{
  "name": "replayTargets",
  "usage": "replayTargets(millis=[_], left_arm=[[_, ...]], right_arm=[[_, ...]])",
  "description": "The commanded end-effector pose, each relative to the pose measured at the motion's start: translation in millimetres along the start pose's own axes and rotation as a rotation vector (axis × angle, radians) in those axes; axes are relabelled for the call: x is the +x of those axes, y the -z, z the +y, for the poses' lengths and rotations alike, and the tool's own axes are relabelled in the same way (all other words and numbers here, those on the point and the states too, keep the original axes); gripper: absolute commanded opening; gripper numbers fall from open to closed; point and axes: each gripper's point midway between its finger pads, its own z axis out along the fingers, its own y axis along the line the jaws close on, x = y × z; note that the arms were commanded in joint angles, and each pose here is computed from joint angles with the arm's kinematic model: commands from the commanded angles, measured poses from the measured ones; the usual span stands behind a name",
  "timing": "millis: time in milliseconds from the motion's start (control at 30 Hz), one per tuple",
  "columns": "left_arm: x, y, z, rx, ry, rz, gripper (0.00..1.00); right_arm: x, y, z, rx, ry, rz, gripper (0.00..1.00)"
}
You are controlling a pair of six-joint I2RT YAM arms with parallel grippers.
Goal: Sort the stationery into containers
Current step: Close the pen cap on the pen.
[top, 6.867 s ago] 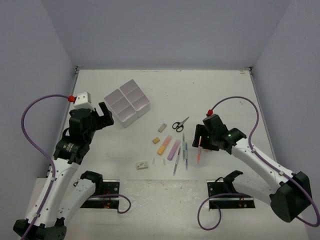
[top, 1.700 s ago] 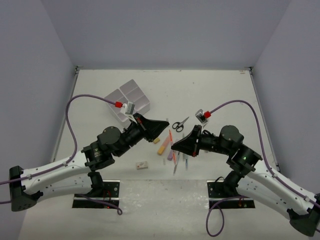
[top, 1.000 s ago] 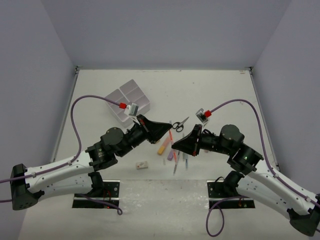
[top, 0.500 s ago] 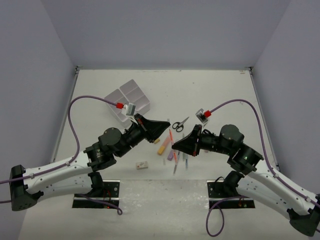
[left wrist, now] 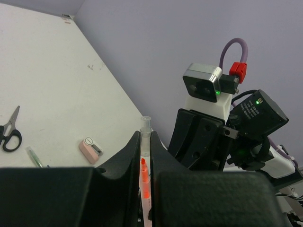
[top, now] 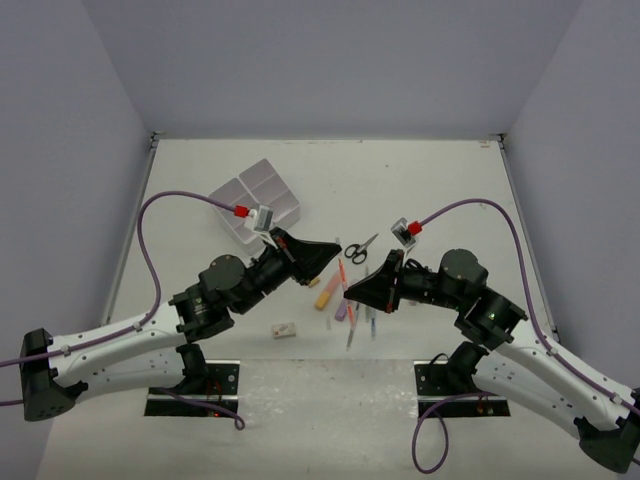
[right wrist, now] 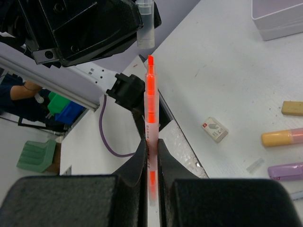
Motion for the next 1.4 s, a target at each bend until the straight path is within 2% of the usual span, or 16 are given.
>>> replayTargets(millis=[0, 733, 1367], left_arm=[[-13, -3, -8, 0.025, 0.000, -0.049, 0.00], [7, 0, 2, 0.028, 0.040, -0.005, 0.00], [13, -3, -2, 0.051, 0.056, 0.019, 0.00]], right_arm=[[-20, 5, 21, -0.050, 0.043, -0.051, 0.00], [-31, 5, 16, 0.003, 0.033, -0.095, 0.00], [-65, 0, 26, 0.022, 0.072, -0.164, 0.00]])
